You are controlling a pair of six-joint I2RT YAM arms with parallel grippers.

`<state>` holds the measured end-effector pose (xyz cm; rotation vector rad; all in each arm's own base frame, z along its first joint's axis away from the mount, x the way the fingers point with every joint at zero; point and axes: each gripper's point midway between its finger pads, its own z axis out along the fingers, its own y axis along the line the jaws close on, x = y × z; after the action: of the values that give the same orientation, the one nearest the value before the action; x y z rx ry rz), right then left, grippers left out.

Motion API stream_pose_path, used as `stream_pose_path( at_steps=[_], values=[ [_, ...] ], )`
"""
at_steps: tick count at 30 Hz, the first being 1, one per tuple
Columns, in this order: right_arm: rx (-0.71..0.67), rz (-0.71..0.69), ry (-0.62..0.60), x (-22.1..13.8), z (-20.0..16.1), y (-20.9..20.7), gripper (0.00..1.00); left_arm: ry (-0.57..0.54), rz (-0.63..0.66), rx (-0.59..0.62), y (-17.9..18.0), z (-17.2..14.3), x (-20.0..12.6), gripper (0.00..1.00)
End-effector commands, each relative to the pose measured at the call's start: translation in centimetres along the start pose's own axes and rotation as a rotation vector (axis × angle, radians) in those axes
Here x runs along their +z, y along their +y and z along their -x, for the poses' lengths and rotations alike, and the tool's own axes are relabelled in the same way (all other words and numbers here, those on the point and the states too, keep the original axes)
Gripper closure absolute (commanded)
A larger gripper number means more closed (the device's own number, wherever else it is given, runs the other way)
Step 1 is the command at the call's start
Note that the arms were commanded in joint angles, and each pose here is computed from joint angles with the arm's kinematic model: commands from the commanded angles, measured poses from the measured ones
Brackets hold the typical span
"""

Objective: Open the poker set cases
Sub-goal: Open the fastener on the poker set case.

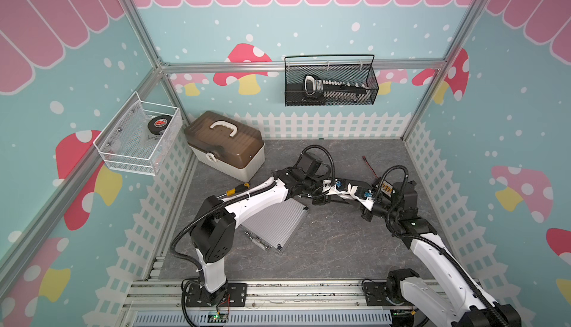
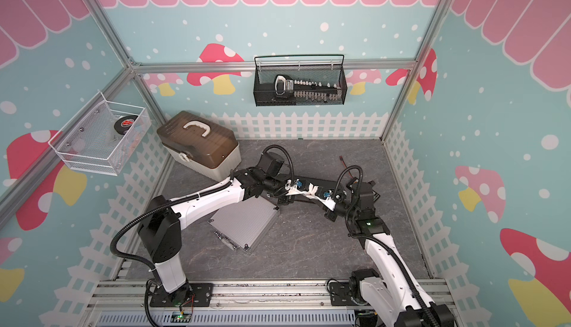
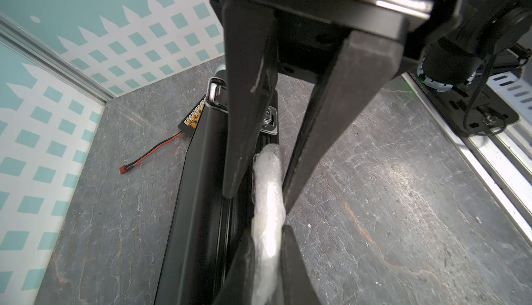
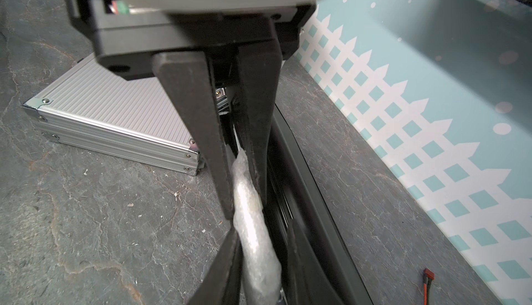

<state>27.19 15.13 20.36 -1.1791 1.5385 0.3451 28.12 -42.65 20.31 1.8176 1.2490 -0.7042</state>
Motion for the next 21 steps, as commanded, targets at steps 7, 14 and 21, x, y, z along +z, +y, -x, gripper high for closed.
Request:
stream_pose_path(
  at_steps=[7,14,21],
  values=[
    [-0.034,-0.021,0.038,-0.13,-1.32,0.27,0.82,-0.182,0.012,0.141,0.42,6.11,-2.89,1.00],
    [-0.004,0.023,0.017,0.41,-1.23,0.61,0.76,-0.199,0.003,0.160,0.01,5.88,-2.99,1.00],
    [-0.007,0.037,0.000,0.71,-0.59,0.18,0.86,-0.204,0.005,0.150,0.17,5.65,-2.99,1.00]
  ],
)
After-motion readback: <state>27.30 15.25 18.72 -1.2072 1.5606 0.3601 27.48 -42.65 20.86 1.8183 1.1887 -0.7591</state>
